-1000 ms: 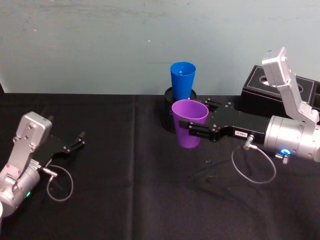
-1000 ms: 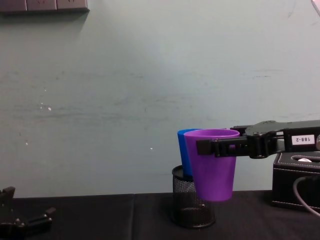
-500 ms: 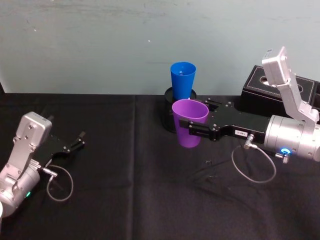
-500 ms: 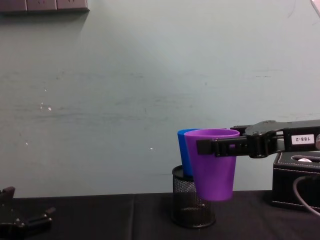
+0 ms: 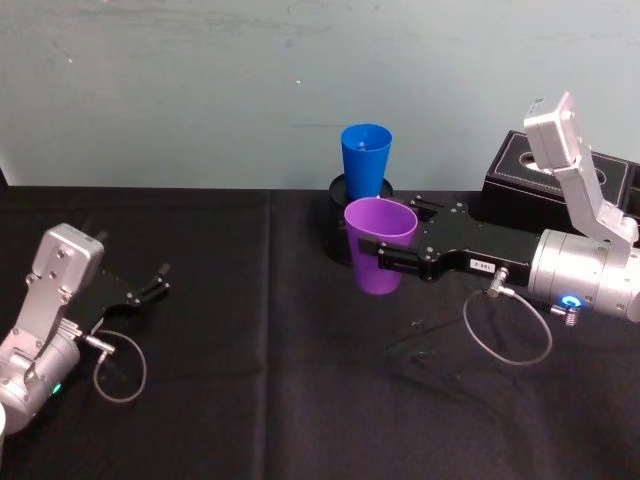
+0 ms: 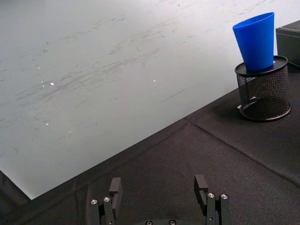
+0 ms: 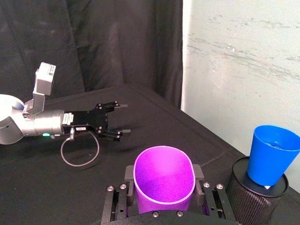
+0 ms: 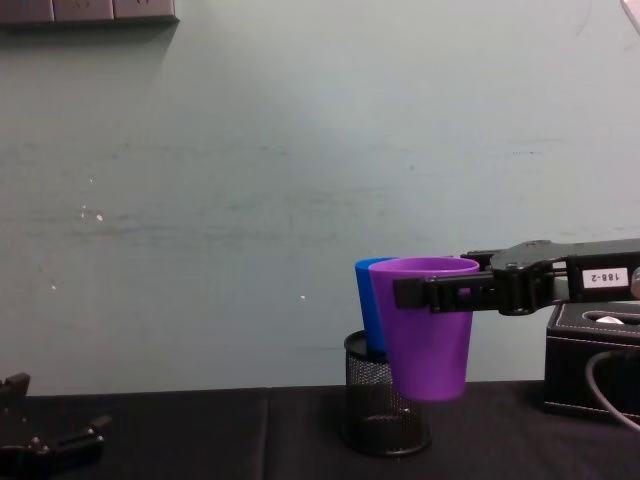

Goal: Pick up one cup with a gripper and tap it against the other cup.

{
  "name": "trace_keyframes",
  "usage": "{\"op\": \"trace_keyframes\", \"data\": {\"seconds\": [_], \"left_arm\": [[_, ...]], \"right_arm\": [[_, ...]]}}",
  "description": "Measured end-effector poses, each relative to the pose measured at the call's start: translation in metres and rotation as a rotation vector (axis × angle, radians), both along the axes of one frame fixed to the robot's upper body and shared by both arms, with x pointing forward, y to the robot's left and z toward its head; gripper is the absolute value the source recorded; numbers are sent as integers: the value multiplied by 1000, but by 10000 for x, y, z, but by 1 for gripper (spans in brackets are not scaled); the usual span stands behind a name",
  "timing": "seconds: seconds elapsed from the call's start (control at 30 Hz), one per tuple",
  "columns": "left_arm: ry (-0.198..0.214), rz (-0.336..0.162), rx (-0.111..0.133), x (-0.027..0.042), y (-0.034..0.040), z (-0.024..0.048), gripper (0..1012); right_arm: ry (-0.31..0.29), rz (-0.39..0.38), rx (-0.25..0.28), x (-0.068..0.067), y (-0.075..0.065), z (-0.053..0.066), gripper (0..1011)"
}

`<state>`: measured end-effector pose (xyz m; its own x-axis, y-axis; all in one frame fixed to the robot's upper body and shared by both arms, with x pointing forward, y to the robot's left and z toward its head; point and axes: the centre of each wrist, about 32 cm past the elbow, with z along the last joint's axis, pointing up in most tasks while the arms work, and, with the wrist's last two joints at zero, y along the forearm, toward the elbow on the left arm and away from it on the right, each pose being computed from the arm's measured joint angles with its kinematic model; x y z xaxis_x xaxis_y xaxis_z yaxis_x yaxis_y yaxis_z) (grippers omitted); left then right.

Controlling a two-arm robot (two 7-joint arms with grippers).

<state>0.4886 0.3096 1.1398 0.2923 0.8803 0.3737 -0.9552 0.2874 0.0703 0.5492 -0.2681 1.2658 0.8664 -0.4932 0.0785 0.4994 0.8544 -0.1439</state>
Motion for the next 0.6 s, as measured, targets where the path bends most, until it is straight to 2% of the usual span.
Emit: {"op": "trace_keyframes", "data": {"seconds": [0.6], "left_arm": [[0, 0, 0, 0, 0, 0, 1011]], "right_arm": [[0, 1, 0, 0, 0, 0, 718]]}}
